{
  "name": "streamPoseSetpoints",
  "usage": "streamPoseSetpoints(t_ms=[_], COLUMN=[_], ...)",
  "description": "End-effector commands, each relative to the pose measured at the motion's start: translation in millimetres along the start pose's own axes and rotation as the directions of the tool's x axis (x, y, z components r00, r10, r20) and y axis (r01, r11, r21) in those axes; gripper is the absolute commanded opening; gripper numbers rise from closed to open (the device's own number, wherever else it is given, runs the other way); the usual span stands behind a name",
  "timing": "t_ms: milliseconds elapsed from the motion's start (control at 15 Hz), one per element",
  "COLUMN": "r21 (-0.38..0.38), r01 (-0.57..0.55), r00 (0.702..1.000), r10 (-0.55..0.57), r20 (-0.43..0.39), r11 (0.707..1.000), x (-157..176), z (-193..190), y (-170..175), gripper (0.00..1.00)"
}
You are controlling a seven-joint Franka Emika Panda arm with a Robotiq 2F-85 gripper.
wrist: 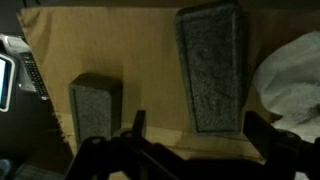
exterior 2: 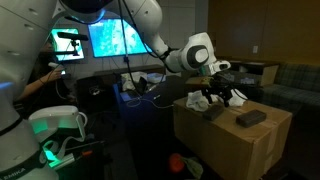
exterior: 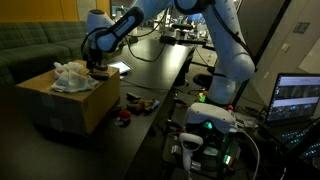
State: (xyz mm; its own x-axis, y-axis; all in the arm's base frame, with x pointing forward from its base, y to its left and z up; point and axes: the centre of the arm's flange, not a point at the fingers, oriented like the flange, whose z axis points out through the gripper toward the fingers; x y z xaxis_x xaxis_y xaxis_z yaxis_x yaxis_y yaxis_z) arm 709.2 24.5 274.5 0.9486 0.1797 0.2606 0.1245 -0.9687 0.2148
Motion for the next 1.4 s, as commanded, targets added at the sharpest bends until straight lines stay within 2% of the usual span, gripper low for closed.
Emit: streamPoseSetpoints(t_ms=[0,600,800,1000,1067,1133,1333], r21=[0.062,0.087,0.155,0.244,0.259,0.273,0.279], r01=[0.058,0.106,0.153,0.207,0.221,0.23,0.243], r00=[0.998,0.993,0.985,0.973,0.969,0.966,0.962], r10=[-0.059,-0.11,-0.164,-0.226,-0.242,-0.253,-0.267], r20=[0.02,0.051,0.058,0.052,0.052,0.054,0.052], r11=[0.996,0.991,0.976,0.947,0.94,0.934,0.929], x=[-26,-39,-38,-39,-40,-41,-41], z=[-1,24,32,40,41,41,30], y=[5,26,19,8,6,4,7], gripper=[1.0,1.0,1.0,1.0,0.76,0.75,0.52])
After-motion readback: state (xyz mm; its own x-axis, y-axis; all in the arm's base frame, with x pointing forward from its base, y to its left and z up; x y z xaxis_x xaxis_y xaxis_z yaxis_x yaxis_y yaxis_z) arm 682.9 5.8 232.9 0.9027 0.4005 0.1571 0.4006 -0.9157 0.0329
